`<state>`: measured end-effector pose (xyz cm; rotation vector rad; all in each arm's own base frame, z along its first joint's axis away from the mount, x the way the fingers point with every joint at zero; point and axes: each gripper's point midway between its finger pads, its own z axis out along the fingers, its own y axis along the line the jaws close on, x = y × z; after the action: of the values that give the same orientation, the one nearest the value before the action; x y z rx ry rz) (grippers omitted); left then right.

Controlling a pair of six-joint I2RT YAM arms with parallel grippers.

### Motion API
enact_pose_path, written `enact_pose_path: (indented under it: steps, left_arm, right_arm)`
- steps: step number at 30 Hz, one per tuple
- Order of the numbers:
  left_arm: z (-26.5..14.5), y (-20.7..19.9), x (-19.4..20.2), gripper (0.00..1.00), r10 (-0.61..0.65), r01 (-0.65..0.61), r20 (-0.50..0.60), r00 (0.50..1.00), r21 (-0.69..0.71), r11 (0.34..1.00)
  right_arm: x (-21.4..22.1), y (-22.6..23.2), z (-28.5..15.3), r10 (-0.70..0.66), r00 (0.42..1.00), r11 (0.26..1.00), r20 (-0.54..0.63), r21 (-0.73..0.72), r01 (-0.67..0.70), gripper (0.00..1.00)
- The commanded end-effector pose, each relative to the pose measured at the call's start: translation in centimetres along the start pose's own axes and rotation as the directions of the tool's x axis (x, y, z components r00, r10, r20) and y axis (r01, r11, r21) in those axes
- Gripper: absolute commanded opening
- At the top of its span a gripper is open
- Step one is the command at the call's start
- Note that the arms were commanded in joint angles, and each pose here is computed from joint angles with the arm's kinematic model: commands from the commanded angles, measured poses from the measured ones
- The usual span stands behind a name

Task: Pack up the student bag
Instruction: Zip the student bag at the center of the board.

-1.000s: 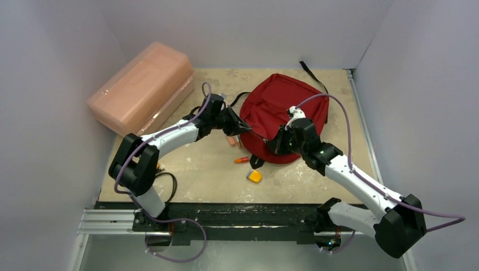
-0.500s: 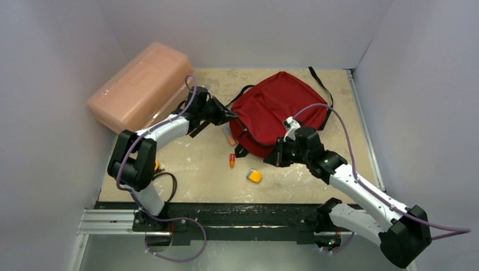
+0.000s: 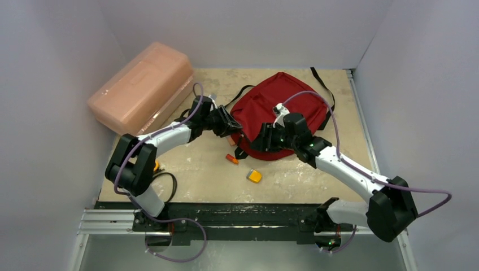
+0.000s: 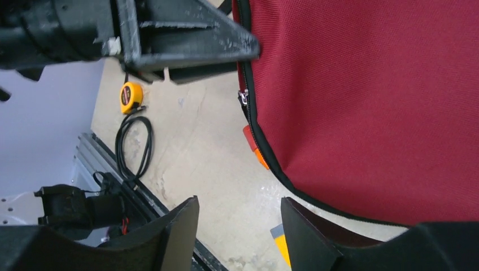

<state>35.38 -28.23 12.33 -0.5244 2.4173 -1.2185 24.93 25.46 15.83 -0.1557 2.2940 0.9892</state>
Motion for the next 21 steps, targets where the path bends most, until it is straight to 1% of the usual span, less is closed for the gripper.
enact_pose_path:
  steps: [1,4,7,8,11,13,15,16,18,21]
  left_arm:
    - [-1.6,-1.8,1.7,0.37,0.145,-0.145,0.005,0.989,0.037,0.989]
    - [-1.5,-1.3,2.2,0.37,0.153,-0.153,-0.003,0.988,0.027,0.988]
    - [-1.1,-0.9,2.0,0.34,0.154,-0.154,-0.004,0.988,0.017,0.988]
    - [-1.0,-1.0,1.8,0.32,0.155,-0.155,0.000,0.988,0.017,0.988]
    - [-0.9,-1.2,1.6,0.18,0.159,-0.159,0.007,0.987,0.025,0.987]
    - [-1.0,-1.2,1.6,0.14,0.158,-0.158,0.012,0.987,0.028,0.987]
    - [-1.1,-1.0,1.8,0.10,0.153,-0.154,0.012,0.988,0.026,0.988]
    - [-1.1,-0.8,1.9,0.08,0.149,-0.149,0.013,0.989,0.026,0.988]
    - [-1.1,-0.4,2.1,0.02,0.145,-0.145,0.012,0.989,0.029,0.989]
    - [-1.1,0.4,2.5,0.00,0.135,-0.135,0.008,0.991,0.023,0.991]
  right_arm:
    - [-2.2,2.8,1.5,-0.022,0.998,0.999,0.050,-0.034,0.024,0.64]
    - [-0.5,2.8,2.4,-0.046,0.999,0.999,0.007,-0.020,0.046,0.71]
    - [0.9,2.9,3.2,-0.025,0.999,0.998,-0.020,-0.050,0.024,0.72]
    - [1.4,2.8,3.5,-0.010,0.999,0.998,-0.031,-0.062,0.008,0.71]
    - [2.7,2.2,4.8,0.037,0.998,0.996,-0.053,-0.080,-0.041,0.60]
    - [2.2,0.5,5.3,0.057,0.998,0.998,0.011,-0.009,-0.057,0.52]
    - [1.2,-0.3,5.1,0.052,0.995,0.998,0.082,0.022,-0.054,0.39]
    - [0.3,-0.5,5.0,0.042,0.992,0.998,0.122,0.042,-0.047,0.35]
    - [-2.8,-1.0,4.2,-0.017,0.970,0.994,0.244,0.108,-0.010,0.35]
    - [-8.2,-2.4,2.1,-0.068,0.904,0.977,0.422,0.211,-0.025,0.33]
